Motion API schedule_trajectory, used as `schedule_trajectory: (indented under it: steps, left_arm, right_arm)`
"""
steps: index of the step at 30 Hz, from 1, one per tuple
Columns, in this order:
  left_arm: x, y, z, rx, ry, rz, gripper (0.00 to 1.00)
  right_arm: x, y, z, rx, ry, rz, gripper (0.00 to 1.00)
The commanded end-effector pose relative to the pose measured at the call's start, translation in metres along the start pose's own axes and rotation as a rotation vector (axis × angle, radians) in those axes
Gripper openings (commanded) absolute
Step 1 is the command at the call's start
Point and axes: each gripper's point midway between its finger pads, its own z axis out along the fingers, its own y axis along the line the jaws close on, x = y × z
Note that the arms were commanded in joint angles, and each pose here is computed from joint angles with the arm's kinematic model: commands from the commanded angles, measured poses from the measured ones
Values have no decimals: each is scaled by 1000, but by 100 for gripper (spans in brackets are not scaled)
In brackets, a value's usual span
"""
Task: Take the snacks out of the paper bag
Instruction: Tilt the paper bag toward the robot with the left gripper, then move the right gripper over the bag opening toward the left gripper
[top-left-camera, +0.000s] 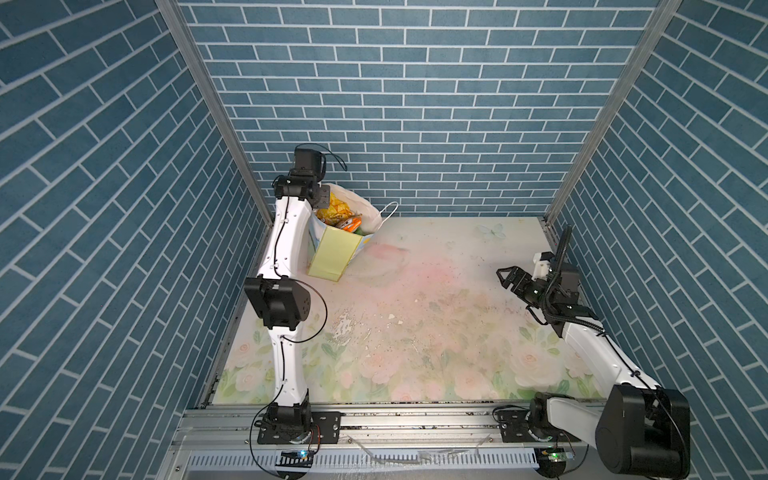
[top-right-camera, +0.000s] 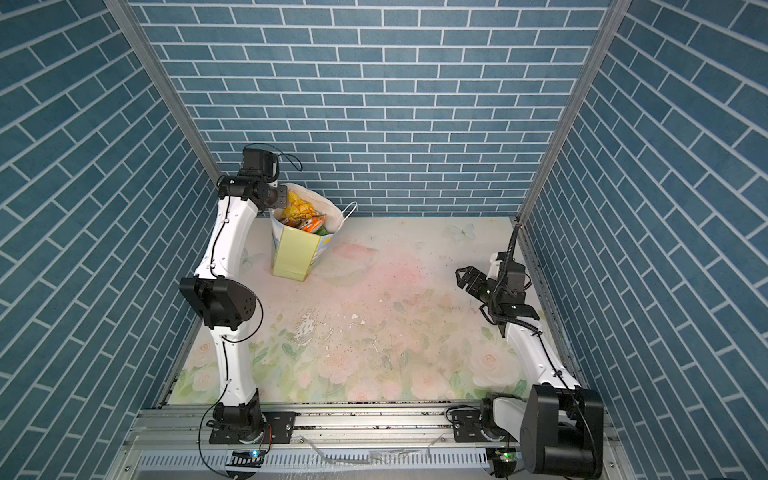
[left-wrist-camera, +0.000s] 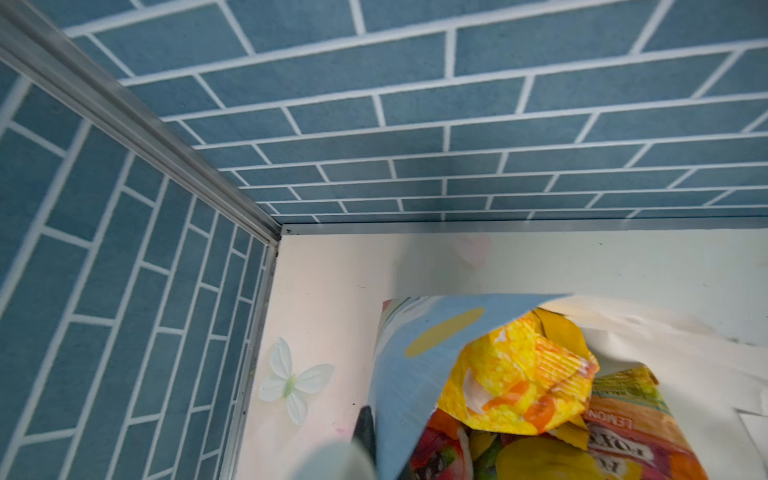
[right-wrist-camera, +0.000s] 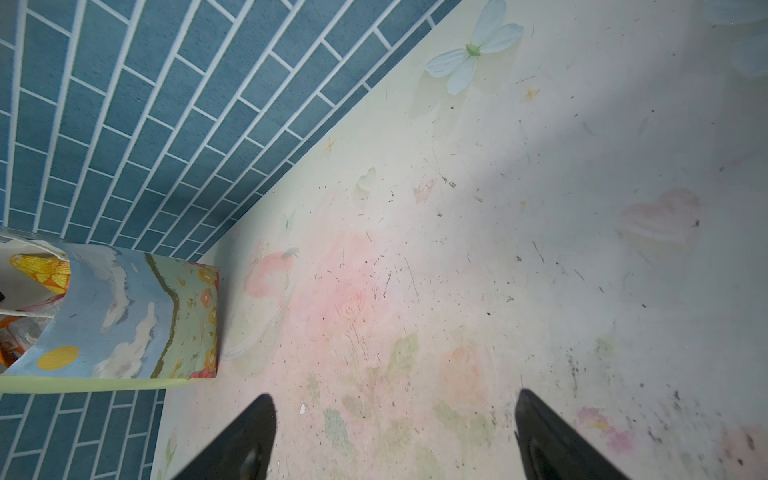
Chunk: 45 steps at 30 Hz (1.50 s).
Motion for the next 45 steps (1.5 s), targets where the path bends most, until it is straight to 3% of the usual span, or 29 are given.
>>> schedule_trajectory:
  steps: [1, 10, 15, 19, 24, 33, 45]
  left_arm:
    - [-64, 24, -48, -61, -249, -60, 0]
    - [-32, -36, -13, 77, -165, -16, 0]
    - [-11, -80, -13, 123, -127, 60, 0]
    - [9, -107, -21, 228, -88, 17, 0]
    - [24, -119, -49, 330, -100, -58, 0]
    - [37, -122, -100, 430, -132, -83, 0]
    - [55, -128, -121, 454, -154, -94, 0]
  right_arm:
    - [4, 0, 8, -26, 17, 47, 89]
    - [11, 1, 16, -57, 45, 73, 87]
    - [11, 9, 8, -59, 35, 47, 86]
    - [13, 29, 2, -71, 17, 3, 85]
    - [24, 67, 2, -115, 27, -77, 83]
    - [55, 158, 18, -280, 90, -207, 80]
    - [97, 245, 20, -401, 150, -475, 70]
